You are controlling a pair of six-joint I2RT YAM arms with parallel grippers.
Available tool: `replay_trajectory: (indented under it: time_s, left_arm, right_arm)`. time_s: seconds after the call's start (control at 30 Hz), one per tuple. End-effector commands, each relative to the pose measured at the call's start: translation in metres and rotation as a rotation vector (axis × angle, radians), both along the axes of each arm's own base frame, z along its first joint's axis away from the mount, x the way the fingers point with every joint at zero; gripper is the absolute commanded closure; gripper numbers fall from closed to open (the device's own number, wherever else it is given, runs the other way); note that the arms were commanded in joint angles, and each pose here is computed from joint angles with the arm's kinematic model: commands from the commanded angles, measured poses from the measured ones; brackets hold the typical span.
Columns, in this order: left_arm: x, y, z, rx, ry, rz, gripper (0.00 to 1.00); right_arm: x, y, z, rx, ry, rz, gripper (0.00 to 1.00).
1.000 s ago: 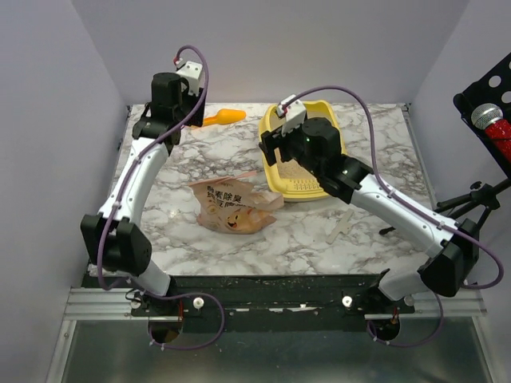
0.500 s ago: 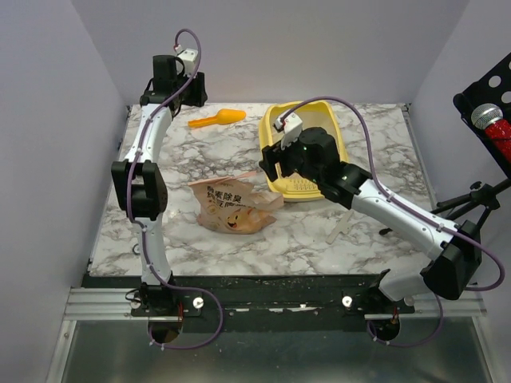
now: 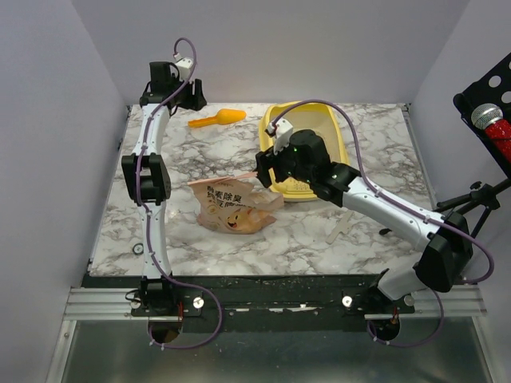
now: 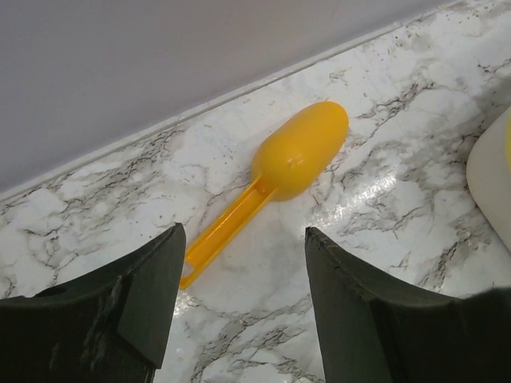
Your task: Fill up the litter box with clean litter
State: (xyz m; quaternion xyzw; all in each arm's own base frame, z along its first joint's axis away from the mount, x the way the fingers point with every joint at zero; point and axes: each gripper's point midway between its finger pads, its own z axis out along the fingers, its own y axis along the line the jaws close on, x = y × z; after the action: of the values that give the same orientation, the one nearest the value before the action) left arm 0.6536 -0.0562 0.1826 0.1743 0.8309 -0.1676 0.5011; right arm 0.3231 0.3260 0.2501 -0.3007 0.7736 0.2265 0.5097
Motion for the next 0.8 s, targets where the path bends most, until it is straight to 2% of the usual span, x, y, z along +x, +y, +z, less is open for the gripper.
replay_trajectory:
  time_s: [0.0,0.23,0.4,0.77]
  left_arm:
    - [0.003,0.009,-0.02,-0.028,0.031,-0.034,0.3]
    - [-0.001,0.025,-0.065,-0.02,0.141,0.022,0.28]
    - [0.001,0.034,-0.081,-0.002,0.18,0.081,0.27]
    - [0.013,0.039,-0.091,-0.014,0.167,0.13,0.25]
  right_arm:
    - [-0.007,0.011,-0.019,-0.008,0.068,0.046,0.18]
    - [-0.011,0.017,-0.027,-0.011,0.094,0.07,0.18]
    - [-0.015,0.018,-0.029,-0.007,0.103,0.086,0.18]
    - [-0.021,0.024,-0.029,0.006,0.115,0.109,0.18]
